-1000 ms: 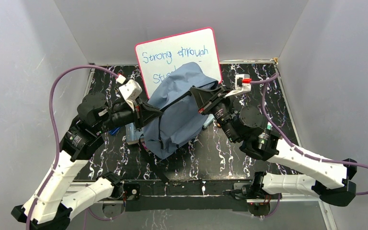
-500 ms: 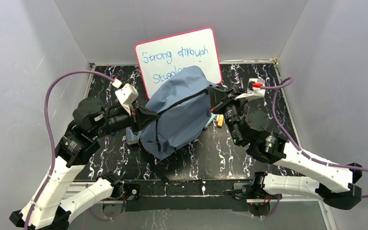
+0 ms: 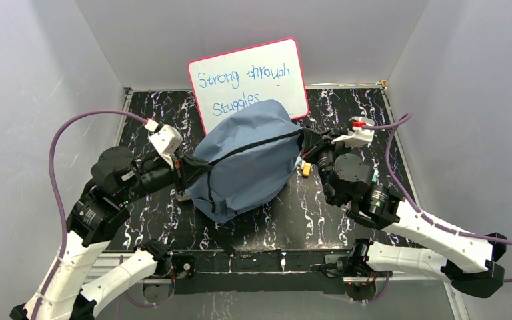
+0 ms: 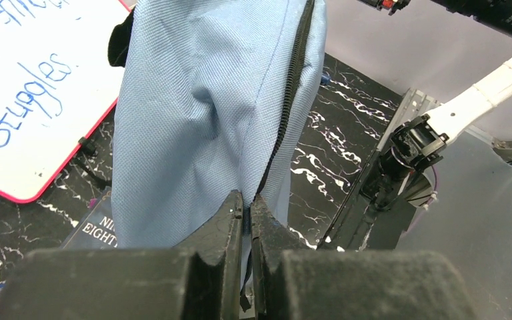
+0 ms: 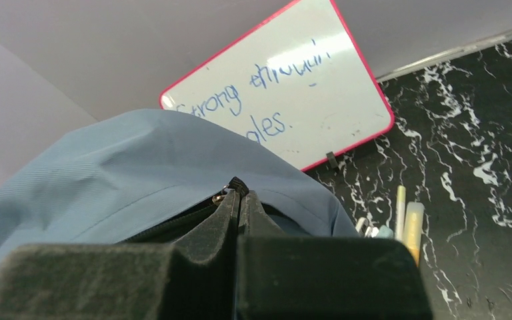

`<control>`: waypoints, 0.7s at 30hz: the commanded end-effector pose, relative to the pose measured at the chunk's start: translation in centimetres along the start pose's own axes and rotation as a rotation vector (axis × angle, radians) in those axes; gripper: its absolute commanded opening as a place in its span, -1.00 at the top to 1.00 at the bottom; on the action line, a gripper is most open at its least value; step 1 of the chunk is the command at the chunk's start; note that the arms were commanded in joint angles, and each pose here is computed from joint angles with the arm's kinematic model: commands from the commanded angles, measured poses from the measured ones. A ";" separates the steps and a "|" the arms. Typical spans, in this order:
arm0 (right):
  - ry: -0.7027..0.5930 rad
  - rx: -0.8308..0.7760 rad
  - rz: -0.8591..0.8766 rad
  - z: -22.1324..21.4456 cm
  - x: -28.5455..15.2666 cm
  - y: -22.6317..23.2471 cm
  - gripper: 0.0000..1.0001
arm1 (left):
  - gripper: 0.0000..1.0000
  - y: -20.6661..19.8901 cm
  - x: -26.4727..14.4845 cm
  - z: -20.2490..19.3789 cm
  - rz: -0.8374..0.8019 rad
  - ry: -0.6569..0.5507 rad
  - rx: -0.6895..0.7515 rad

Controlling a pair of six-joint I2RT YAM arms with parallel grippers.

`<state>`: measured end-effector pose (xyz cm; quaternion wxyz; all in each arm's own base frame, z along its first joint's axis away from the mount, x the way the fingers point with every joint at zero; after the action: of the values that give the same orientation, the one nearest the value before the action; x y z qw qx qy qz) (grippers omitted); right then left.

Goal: Pack the student bag
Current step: Unzip the student bag at the center of the board.

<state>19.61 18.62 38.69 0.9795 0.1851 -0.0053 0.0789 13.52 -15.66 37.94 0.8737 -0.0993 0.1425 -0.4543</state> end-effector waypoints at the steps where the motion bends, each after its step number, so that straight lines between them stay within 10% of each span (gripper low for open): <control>1: -0.021 0.030 -0.146 0.1 -0.1 -3.0 1.00 | 1.00 0.5 -1.6 -0.1 0.075 -0.022 -0.002; 13: 0.040 0.034 -0.123 -1.8 -0.5 -4.4 1.00 | 0.97 0.7 -2.3 -0.6 0.108 -0.008 -0.002; 21: -0.004 -0.006 0.245 1.5 -1.1 0.9 1.00 | -0.19 -1.2 -1.5 3.6 0.009 -0.052 0.030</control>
<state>19.16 17.17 35.96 0.9794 0.1650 0.0192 0.1151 12.96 -14.18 38.18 0.8894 -0.0940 0.1518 -0.4209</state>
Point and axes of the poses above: each gripper's point midway between its finger pads, its own x axis out along the fingers, its own y axis along the line the jaws close on, z = x × y, the point moved 4 cm from there along -x, back along the fingers, and after that the axes turned 9 degrees about -x, right-handed, at the moved point
